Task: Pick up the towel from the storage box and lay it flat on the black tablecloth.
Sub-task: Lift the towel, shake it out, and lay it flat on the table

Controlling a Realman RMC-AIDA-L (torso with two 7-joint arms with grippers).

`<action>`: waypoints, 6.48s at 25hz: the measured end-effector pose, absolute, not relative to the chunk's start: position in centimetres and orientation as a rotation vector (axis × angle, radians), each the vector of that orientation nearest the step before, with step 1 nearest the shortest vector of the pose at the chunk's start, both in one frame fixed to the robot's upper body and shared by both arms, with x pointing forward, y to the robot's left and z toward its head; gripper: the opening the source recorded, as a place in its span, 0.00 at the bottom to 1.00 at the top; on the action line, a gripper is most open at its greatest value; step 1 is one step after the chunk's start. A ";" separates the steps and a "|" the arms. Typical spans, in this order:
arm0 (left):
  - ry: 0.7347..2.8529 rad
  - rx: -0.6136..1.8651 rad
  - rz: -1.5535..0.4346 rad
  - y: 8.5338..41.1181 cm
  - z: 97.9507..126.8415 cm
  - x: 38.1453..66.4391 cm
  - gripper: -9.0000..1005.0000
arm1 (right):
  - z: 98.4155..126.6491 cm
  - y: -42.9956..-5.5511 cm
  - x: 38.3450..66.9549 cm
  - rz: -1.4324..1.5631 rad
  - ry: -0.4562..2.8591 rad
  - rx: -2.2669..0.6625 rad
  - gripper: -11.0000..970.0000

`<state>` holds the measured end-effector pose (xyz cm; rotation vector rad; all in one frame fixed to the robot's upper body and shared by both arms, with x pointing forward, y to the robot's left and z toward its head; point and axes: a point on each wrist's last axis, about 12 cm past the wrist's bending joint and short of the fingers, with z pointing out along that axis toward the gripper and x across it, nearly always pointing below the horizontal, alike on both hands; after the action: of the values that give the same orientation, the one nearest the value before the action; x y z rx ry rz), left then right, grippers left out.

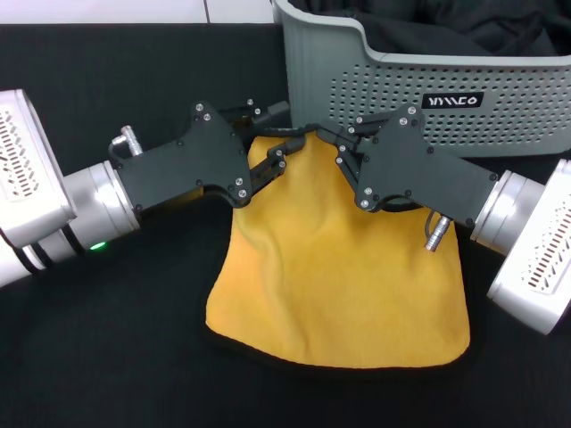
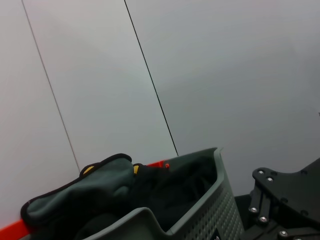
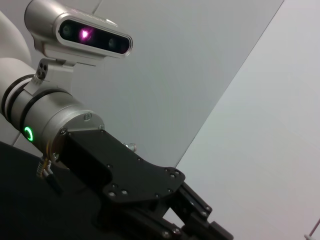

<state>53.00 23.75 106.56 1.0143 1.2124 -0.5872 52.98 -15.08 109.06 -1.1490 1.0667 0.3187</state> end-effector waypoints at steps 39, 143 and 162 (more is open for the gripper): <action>1.181 0.914 -0.607 23.8 106.1 51.6 0.04 | 106.3 -19.2 49.0 0.548 1.232 -0.884 0.35; 0.885 0.881 -1.057 25.4 110.2 46.9 0.12 | 111.3 -32.7 38.9 0.806 1.160 -0.539 0.04; 1.172 0.912 -1.135 28.4 108.3 44.3 0.14 | 108.4 -31.2 38.4 0.984 1.359 -0.388 0.04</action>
<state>44.32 28.37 108.29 0.9123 1.1723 -1.1355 38.42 -31.23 108.42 -0.3876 1.3594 0.9837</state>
